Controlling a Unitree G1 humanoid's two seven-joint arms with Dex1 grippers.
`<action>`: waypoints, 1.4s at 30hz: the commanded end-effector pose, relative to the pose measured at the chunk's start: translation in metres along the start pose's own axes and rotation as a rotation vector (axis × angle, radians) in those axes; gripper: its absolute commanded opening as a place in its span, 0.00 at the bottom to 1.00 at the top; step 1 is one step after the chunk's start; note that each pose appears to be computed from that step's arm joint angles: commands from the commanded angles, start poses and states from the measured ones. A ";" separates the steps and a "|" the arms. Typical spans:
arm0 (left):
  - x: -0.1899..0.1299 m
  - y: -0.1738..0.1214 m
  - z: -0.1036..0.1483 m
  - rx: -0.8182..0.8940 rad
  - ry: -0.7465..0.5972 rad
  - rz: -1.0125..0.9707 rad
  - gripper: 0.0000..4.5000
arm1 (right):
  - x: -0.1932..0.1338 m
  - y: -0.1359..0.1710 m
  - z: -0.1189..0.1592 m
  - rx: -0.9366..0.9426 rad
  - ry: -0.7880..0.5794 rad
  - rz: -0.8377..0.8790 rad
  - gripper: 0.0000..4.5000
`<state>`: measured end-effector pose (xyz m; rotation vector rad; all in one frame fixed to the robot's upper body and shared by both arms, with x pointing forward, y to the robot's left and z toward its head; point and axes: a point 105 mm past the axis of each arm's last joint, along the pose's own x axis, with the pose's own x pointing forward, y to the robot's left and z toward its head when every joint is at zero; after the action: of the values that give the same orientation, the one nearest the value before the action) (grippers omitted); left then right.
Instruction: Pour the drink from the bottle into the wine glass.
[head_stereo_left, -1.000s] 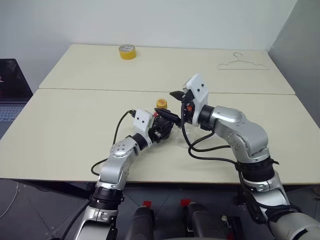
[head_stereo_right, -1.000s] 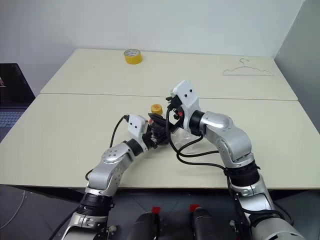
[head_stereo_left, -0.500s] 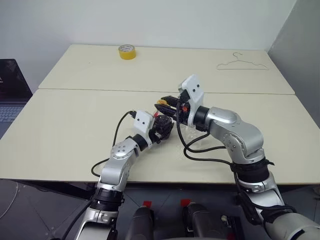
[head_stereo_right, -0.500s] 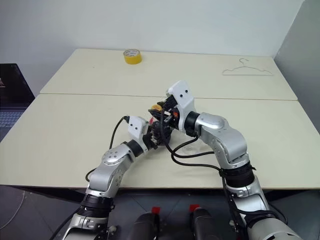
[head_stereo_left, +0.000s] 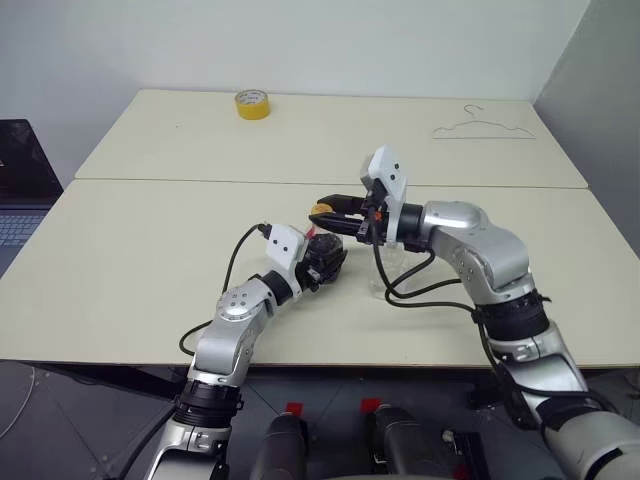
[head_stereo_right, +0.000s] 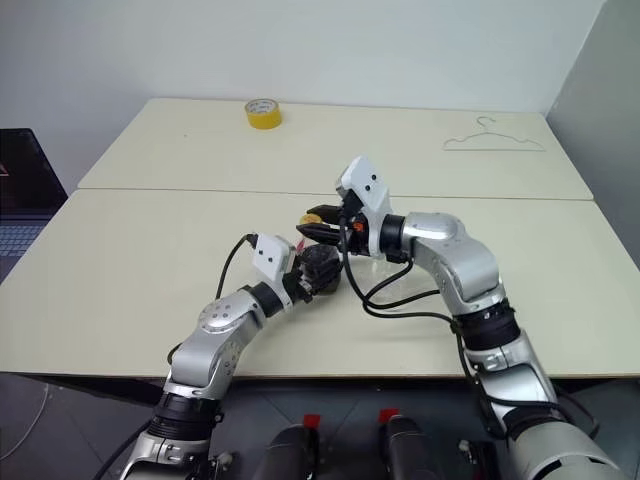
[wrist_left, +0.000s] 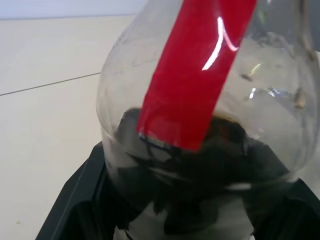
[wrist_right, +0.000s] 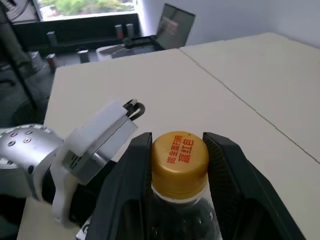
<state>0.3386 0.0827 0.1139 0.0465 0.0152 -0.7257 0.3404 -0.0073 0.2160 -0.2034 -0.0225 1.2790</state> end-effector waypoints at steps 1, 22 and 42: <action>-0.003 -0.012 -0.008 -0.028 0.032 -0.053 0.69 | -0.002 -0.005 -0.002 -0.068 0.046 0.091 0.28; -0.008 -0.004 -0.008 -0.013 0.062 -0.046 0.69 | 0.006 -0.019 0.004 -0.046 0.013 0.081 0.97; -0.001 0.009 -0.016 0.023 0.073 0.030 0.69 | -0.009 0.000 0.019 0.129 -0.070 -0.309 1.00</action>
<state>0.3419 0.0870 0.1115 0.0826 0.0255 -0.7220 0.3428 -0.0128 0.2197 -0.0499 0.0262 0.9945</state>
